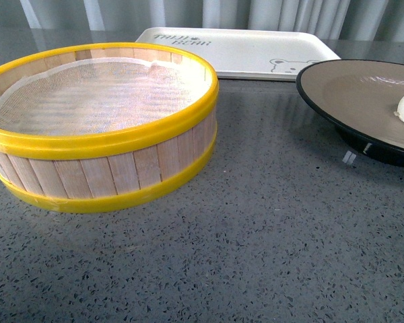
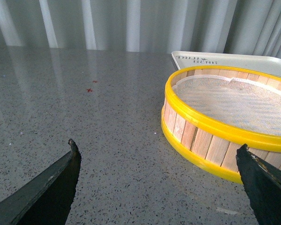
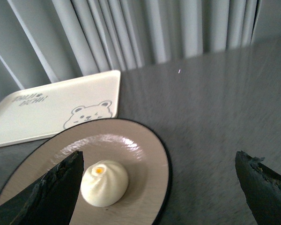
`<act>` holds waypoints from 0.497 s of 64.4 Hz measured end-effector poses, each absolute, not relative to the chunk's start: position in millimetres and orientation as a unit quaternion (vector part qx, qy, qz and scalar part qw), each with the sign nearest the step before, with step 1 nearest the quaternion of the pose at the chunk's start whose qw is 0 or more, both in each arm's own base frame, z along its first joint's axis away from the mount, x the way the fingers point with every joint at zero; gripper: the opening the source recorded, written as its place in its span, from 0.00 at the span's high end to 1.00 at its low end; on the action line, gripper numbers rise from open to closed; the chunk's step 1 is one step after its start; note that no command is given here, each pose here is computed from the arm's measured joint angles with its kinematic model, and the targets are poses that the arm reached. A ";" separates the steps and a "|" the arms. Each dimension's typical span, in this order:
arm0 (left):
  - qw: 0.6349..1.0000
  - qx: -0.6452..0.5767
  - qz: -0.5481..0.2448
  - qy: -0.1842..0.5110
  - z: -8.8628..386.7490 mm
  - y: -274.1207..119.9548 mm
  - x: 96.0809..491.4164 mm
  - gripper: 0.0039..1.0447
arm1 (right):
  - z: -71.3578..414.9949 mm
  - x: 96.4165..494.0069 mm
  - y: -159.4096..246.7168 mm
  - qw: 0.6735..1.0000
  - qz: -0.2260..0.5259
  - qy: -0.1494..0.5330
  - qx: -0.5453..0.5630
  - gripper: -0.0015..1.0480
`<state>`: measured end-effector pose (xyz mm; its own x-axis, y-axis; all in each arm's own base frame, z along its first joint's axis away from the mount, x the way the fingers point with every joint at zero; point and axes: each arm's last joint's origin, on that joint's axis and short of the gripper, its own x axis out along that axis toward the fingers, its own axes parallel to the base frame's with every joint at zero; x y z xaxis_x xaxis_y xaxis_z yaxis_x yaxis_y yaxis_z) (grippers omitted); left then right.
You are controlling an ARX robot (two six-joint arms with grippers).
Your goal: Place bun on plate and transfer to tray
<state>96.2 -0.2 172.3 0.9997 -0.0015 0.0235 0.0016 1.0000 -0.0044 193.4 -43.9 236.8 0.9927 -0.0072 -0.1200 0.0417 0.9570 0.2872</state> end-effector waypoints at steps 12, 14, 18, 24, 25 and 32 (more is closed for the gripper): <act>1.000 -0.002 -0.001 -0.012 172.3 -0.2 96.2 0.06 | 228.2 213.2 -51.2 0.927 0.013 0.136 0.350 0.08; 1.000 -0.002 -0.001 -0.012 172.3 -0.2 96.2 0.06 | 225.5 214.4 -51.1 0.911 0.015 0.146 0.386 0.08; 1.000 -0.002 -0.001 -0.012 172.3 -0.1 96.2 0.06 | 222.1 215.5 -50.8 0.891 0.016 0.160 0.425 0.08; 1.000 -0.002 -0.001 -0.012 172.3 -0.2 96.2 0.06 | 218.1 216.2 -49.8 0.862 0.016 0.179 0.475 0.08; 1.000 -0.002 -0.001 -0.012 172.3 -0.2 96.2 0.06 | 217.0 216.3 -49.7 0.857 0.016 0.182 0.482 0.08; 1.000 -0.002 -0.001 -0.012 172.3 -0.2 96.2 0.06 | 211.9 218.5 -50.0 0.834 0.019 0.198 0.515 0.08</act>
